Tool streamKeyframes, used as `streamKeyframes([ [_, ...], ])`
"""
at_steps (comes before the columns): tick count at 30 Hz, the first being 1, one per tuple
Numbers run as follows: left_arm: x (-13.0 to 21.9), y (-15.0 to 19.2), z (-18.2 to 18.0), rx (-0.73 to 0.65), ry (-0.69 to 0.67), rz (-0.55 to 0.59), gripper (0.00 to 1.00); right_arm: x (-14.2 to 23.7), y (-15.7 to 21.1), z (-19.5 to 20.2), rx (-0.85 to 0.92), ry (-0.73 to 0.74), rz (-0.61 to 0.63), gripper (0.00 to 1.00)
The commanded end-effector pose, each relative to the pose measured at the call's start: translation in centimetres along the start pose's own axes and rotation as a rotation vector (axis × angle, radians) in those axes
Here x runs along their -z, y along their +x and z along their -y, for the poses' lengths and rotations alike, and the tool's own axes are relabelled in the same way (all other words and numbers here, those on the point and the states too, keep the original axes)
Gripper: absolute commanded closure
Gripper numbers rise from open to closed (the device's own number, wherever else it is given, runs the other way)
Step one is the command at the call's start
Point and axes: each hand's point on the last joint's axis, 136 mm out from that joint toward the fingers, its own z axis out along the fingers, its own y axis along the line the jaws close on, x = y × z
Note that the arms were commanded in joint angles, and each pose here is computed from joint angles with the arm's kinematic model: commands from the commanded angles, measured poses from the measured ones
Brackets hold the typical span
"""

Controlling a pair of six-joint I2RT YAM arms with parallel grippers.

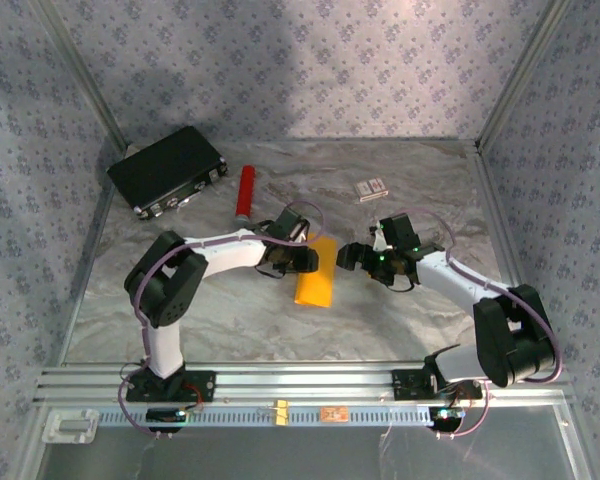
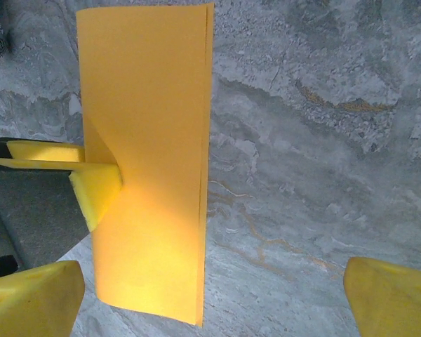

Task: Fold a paper plane with a square sheet of paper (pick it up from the middle)
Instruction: First fold the square sheet of paper in half at the center of the table.

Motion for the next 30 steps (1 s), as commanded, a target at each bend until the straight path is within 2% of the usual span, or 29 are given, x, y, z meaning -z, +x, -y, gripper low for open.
streamKeyframes([
  [1, 0.0, -0.4, -0.6, -0.021, -0.030, -0.006, 0.52, 0.1, -0.7, -0.6, 0.027, 0.002, 0.014, 0.03],
  [14, -0.7, -0.6, -0.5, -0.001, -0.023, -0.013, 0.51, -0.1, -0.5, -0.5, 0.029, 0.011, 0.007, 0.03],
  [30, -1.5, -0.6, -0.8, -0.078, -0.073, -0.042, 0.46, -0.1, -0.4, 0.0, 0.032, 0.035, 0.005, 0.03],
])
